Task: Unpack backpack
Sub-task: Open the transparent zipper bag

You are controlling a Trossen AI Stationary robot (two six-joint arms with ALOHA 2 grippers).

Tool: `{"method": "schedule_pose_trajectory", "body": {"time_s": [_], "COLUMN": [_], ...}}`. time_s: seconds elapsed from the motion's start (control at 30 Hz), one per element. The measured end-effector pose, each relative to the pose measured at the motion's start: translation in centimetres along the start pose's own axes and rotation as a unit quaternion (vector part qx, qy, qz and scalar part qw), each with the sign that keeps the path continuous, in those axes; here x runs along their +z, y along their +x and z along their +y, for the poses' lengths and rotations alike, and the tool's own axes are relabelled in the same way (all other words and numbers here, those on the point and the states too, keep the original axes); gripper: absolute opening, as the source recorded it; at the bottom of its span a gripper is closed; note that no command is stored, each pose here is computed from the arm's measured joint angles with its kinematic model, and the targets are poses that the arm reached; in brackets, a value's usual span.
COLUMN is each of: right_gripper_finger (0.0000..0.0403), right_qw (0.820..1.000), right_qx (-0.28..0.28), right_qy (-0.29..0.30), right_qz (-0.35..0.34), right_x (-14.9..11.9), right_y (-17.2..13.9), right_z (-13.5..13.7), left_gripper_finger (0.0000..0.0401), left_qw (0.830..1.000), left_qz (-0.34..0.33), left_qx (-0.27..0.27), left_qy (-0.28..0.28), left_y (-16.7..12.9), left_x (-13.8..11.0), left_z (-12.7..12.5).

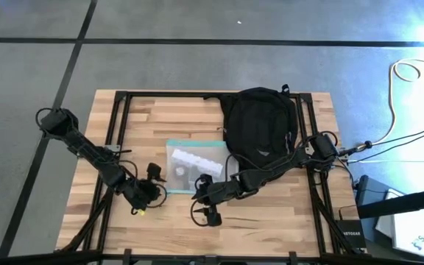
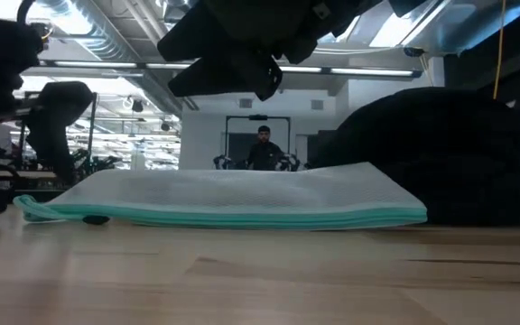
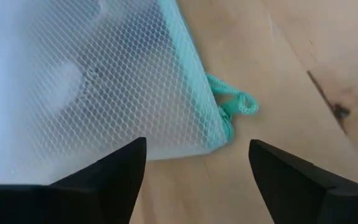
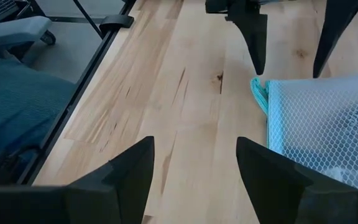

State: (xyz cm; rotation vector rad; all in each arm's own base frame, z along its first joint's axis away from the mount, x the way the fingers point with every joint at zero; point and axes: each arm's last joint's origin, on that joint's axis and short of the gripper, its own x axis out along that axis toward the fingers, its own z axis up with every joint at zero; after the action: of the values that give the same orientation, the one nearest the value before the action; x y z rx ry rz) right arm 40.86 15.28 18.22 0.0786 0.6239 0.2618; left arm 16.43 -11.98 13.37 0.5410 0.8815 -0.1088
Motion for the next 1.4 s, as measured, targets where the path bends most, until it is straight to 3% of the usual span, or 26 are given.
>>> {"method": "schedule_pose_trajectory", "body": {"time_s": [0.1, 0.2, 0.27, 0.4, 0.8, 1.1, 1.4], "right_gripper_finger": [0.0209, 0.0209, 0.0209, 0.0209, 0.0209, 0.0209, 0.0209], "right_qw": [1.0, 1.0, 1.0, 1.0, 1.0, 1.0, 1.0], "right_qx": [-0.002, -0.003, -0.003, -0.003, -0.004, -0.004, -0.004], "right_qy": [0.0, 0.0, -0.001, 0.0, 0.0, 0.001, 0.001], "right_qz": [0.0, 0.0, -0.001, -0.001, -0.002, -0.002, -0.003], "right_x": [0.0, 0.0, 0.0, 0.0, 0.0, 0.0, 0.1], "right_y": [0.0, 0.0, 0.0, 0.0, 0.0, 0.0, 0.0], "right_z": [0.0, 0.0, 0.0, 0.0, 0.0, 0.0, 0.0], "left_gripper_finger": [0.0239, 0.0222, 0.0211, 0.0199, 0.0193, 0.0089, 0.0039], "left_qw": [1.0, 0.997, 0.996, 0.999, 1.0, 1.0, 0.999], "left_qz": [-0.01, -0.064, -0.082, -0.041, -0.009, 0.018, 0.03], "left_qx": [-0.002, -0.009, -0.01, -0.007, 0.001, -0.022, -0.021], "left_qy": [-0.017, -0.043, -0.033, 0.002, 0.003, 0.013, 0.003], "left_y": [0.2, 0.4, 0.5, 1.4, 2.7, 2.8, 2.8], "left_x": [-0.1, 0.6, 0.8, -0.1, -0.5, -1.0, -1.3], "left_z": [0.1, 0.0, -0.1, -0.5, -0.7, -0.7, -0.7]}}
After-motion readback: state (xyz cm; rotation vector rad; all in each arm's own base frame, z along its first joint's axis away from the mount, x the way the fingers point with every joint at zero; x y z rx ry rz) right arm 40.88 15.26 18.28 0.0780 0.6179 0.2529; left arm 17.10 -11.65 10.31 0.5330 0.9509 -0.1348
